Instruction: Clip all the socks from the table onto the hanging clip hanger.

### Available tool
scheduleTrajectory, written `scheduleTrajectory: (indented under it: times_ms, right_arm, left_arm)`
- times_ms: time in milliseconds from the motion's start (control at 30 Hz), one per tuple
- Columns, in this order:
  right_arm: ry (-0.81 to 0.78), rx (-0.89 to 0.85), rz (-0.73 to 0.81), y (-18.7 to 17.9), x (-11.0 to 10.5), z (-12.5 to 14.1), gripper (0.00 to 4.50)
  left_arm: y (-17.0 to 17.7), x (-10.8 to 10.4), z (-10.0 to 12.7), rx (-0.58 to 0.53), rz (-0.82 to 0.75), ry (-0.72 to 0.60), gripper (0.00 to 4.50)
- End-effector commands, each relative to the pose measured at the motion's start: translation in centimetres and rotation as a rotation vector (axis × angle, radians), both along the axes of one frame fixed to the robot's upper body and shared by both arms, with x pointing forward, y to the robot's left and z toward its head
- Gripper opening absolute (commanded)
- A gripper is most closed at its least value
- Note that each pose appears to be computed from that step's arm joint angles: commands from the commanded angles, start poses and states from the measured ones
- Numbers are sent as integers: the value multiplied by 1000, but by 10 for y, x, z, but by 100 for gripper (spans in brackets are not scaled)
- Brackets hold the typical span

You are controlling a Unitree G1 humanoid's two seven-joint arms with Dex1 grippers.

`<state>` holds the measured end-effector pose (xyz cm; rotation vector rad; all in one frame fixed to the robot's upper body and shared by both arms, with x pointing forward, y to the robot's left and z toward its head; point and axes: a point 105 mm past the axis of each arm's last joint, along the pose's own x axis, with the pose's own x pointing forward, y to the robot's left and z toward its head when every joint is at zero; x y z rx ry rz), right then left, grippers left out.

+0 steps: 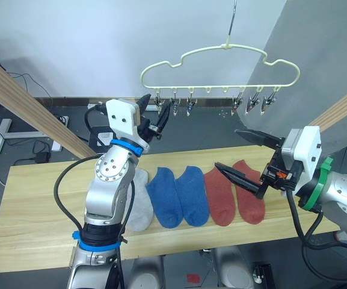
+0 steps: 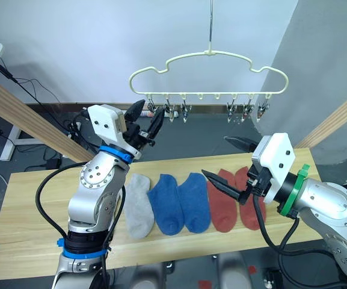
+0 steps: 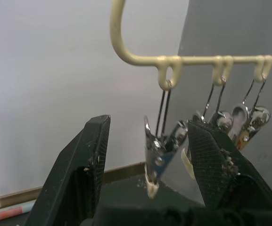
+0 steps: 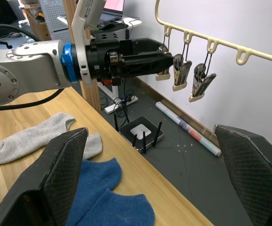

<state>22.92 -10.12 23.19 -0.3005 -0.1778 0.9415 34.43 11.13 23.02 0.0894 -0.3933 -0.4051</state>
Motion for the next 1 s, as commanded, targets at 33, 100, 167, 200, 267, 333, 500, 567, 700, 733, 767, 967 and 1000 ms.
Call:
scheduleTrajectory:
  times_ms: [33,100,167,200,267,333,500,567,700,733,767,967,1000]
  right_arm:
    - [-46,2,26,5,-8,7,450]
    - [-47,2,27,5,-9,7,450]
    - [-47,2,27,5,-9,7,450]
    - [-47,2,27,5,-9,7,450]
    - [-47,2,26,5,-8,7,450]
    - [-48,1,26,5,-8,7,450]
    - [-52,1,23,5,-8,8,450]
    - [-51,1,22,5,-8,8,450]
    - [-51,0,23,5,-8,8,450]
    - [-50,0,23,5,-8,7,450]
    - [-49,1,23,5,-8,7,450]
    - [-41,-8,11,4,-6,4,450]
    - [-26,-24,-13,2,-3,0,450]
  left_arm:
    - [-2,-7,16,19,4,-66,281]
    - [-1,-6,17,15,13,-66,281]
    - [-1,-5,17,10,18,-65,281]
    - [-1,-4,17,9,20,-65,281]
    - [-1,-4,16,8,25,-59,281]
    - [-1,-4,15,8,24,-57,281]
    - [-4,-4,17,-1,10,-56,195]
    - [-4,-5,19,-9,6,-64,133]
    - [-4,-5,21,-11,9,-68,31]
    - [-4,-6,21,-8,9,-70,20]
    - [-4,-6,21,-5,11,-72,18]
    - [-3,-7,19,3,10,-72,18]
    - [-3,-7,19,3,9,-70,18]
